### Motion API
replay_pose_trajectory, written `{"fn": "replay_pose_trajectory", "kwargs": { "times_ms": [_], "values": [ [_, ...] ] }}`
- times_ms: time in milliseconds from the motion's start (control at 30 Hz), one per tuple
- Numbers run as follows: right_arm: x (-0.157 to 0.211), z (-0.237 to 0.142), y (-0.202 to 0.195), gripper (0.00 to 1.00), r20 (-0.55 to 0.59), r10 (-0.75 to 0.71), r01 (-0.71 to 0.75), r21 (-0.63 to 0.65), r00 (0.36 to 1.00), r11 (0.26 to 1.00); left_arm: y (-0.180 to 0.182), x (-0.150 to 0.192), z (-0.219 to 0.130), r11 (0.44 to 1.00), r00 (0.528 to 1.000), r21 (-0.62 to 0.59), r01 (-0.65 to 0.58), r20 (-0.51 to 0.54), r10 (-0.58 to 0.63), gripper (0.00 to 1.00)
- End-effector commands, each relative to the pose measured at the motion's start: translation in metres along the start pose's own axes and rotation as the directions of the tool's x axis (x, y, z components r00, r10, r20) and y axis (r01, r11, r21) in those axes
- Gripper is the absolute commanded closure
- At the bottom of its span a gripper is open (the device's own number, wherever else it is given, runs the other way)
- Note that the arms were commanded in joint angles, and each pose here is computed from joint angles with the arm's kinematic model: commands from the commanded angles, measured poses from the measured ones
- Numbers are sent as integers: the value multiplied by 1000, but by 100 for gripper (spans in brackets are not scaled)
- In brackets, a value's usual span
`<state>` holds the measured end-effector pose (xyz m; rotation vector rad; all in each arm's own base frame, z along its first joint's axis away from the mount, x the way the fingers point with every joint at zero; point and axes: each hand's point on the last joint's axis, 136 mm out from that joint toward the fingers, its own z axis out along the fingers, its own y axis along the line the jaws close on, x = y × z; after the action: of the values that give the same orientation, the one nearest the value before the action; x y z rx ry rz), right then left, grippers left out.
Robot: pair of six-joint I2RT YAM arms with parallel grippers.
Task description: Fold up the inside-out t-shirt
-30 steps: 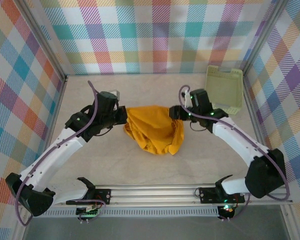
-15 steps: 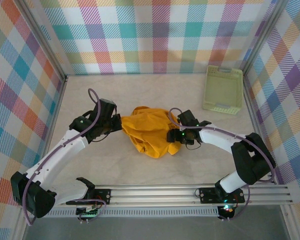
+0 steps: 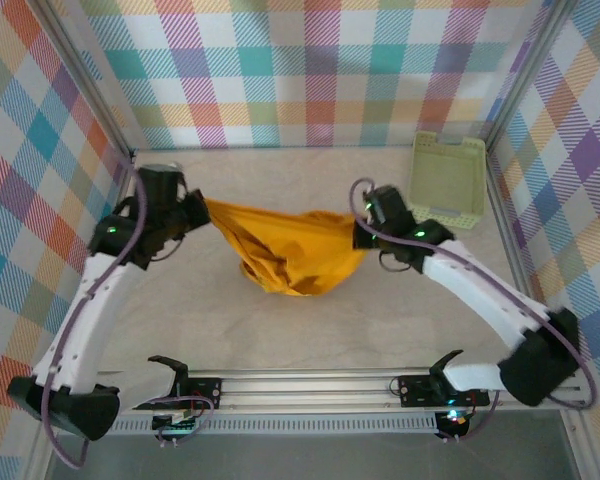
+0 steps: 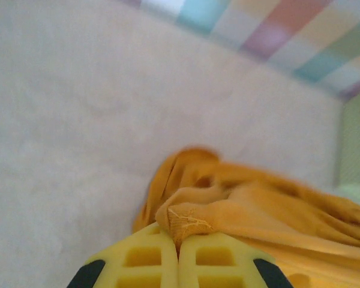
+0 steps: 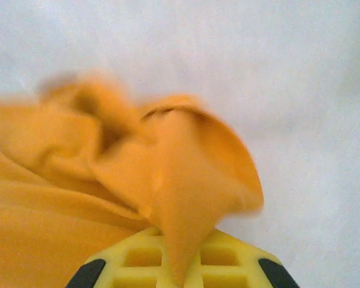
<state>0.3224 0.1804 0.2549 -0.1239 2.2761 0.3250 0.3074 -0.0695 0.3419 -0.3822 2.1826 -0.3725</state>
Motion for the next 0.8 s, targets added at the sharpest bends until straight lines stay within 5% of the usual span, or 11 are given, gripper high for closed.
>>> {"fn": "replay_pose_trajectory", "kwargs": {
  "times_ms": [0,133,267,400,567,767],
  "values": [
    [-55,-78,-37,100,184,-129,100,158,974,982,11,-51,-78,1000,967,-13,20,254,-16,100],
    [-61,-82,-22,100,139,-152,140,92,979,986,28,-30,-55,995,984,-96,39,174,-21,100],
    [-28,-31,-16,98,10,-148,147,62,989,987,41,27,8,990,999,-134,30,-40,-35,100],
    [17,34,-19,90,-152,-126,138,71,980,988,62,99,73,981,955,-195,-2,-291,-56,100],
    [35,73,-39,52,-275,-93,154,210,957,965,79,147,112,972,897,-231,-35,-437,-72,100],
    [57,46,28,26,-229,-224,235,18,947,972,74,143,115,980,910,-199,-20,-410,-65,100]
  ]
}}
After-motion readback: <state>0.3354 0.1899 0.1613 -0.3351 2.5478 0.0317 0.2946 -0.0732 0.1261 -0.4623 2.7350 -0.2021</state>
